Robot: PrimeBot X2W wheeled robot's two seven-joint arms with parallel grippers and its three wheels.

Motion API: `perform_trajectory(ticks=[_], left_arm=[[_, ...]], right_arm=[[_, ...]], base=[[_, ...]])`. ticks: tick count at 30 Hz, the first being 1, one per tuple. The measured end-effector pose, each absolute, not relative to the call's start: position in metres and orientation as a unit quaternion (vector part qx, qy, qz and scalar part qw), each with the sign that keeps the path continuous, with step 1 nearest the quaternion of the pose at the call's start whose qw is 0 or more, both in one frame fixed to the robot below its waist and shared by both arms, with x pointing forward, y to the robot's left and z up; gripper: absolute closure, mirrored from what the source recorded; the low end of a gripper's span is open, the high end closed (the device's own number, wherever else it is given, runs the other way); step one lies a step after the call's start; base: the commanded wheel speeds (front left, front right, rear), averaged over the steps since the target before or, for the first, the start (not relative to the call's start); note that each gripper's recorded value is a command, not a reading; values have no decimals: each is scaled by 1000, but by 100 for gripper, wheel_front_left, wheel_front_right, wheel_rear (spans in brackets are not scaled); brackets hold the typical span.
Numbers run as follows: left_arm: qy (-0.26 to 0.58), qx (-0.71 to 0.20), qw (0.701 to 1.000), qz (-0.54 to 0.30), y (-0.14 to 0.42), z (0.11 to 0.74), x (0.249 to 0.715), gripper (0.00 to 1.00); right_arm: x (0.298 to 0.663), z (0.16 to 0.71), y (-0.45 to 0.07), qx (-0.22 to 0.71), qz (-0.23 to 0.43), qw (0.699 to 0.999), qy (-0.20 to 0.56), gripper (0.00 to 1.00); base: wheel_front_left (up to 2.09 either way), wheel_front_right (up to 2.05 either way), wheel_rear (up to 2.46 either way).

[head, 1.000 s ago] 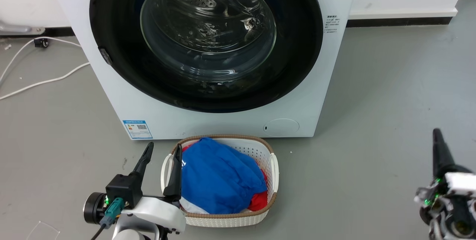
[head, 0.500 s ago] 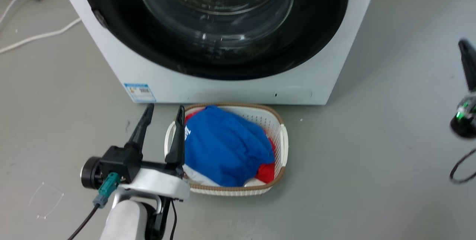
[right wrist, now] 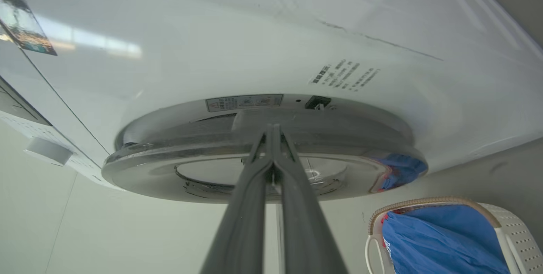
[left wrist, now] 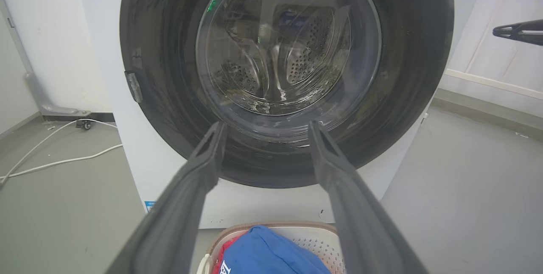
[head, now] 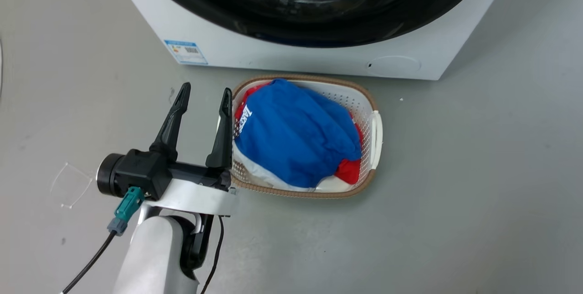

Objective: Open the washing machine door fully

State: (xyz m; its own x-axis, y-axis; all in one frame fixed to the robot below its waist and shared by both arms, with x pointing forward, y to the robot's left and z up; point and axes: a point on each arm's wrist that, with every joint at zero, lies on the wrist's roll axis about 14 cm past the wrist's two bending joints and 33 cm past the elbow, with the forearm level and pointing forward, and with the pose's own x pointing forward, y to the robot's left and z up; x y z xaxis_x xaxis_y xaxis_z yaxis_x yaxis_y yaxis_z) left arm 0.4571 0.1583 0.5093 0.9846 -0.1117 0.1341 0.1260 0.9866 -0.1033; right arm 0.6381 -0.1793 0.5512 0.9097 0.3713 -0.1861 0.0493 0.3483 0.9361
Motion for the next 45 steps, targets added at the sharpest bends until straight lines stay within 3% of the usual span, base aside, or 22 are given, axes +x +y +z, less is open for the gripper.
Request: perform_trajectory(ticks=[22, 32, 45], left_arm=[[-39, -62, 996, -56, 161, 480, 479, 0], [-42, -64, 995, -64, 154, 483, 480, 0], [-37, -68, 995, -57, 156, 491, 456, 0]], right_arm=[[699, 532, -115, 492, 151, 816, 262, 100], [678, 527, -111, 479, 180, 802, 309, 100], [604, 512, -75, 469, 241, 751, 397, 100]], base=[[0, 0, 0], [0, 0, 0], [0, 0, 0]])
